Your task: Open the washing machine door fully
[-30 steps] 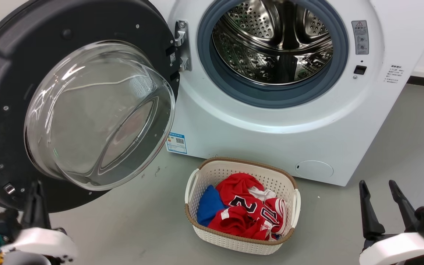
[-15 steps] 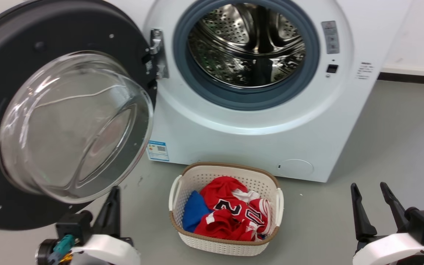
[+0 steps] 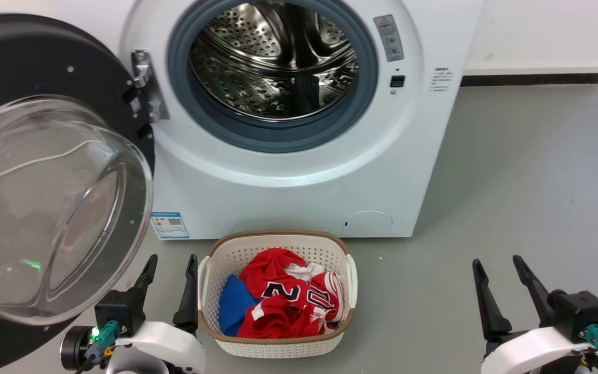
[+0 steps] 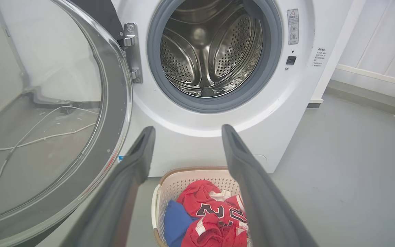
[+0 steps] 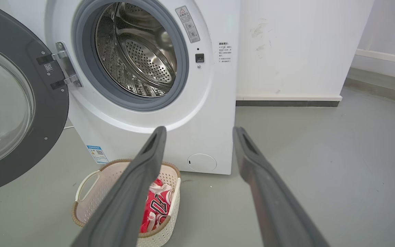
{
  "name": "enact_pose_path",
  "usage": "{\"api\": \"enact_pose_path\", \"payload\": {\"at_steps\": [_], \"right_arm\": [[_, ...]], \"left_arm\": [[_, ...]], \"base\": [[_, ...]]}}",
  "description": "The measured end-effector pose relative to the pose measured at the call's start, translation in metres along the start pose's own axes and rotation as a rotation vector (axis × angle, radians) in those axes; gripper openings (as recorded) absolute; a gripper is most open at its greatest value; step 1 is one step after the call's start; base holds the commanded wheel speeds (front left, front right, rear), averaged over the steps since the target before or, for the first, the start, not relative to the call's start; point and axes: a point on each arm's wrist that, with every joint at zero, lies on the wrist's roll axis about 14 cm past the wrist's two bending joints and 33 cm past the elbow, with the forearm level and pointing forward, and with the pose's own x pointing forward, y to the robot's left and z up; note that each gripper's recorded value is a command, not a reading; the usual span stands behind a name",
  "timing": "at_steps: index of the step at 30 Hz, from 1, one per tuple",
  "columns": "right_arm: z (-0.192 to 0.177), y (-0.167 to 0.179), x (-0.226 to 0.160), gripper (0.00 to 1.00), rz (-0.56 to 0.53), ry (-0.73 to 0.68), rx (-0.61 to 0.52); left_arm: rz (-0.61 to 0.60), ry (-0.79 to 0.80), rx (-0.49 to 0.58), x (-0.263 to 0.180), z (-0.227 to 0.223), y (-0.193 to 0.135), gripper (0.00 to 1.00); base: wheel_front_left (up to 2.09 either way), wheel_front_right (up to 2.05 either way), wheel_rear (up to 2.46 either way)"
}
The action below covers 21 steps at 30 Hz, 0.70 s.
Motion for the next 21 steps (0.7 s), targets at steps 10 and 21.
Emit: {"api": "enact_pose_path", "payload": {"at_steps": [10, 21], "right_arm": [[-0.0010, -0.0084, -0.0029, 1.00, -0.020, -0.002, -0.007], [0.0004, -0.0052, 0.0014, 1.00, 0.001, -0.009, -0.021]], "left_arm": [[-0.010, 0.010, 0.024, 0.0044, -0.0059, -0.0068, 1.00], [0.000, 0.007, 0.029, 0.0034, -0.0068, -0.0045, 1.00]], "base": [[0.00, 0.00, 0.00], [0.00, 0.00, 0.00]]}}
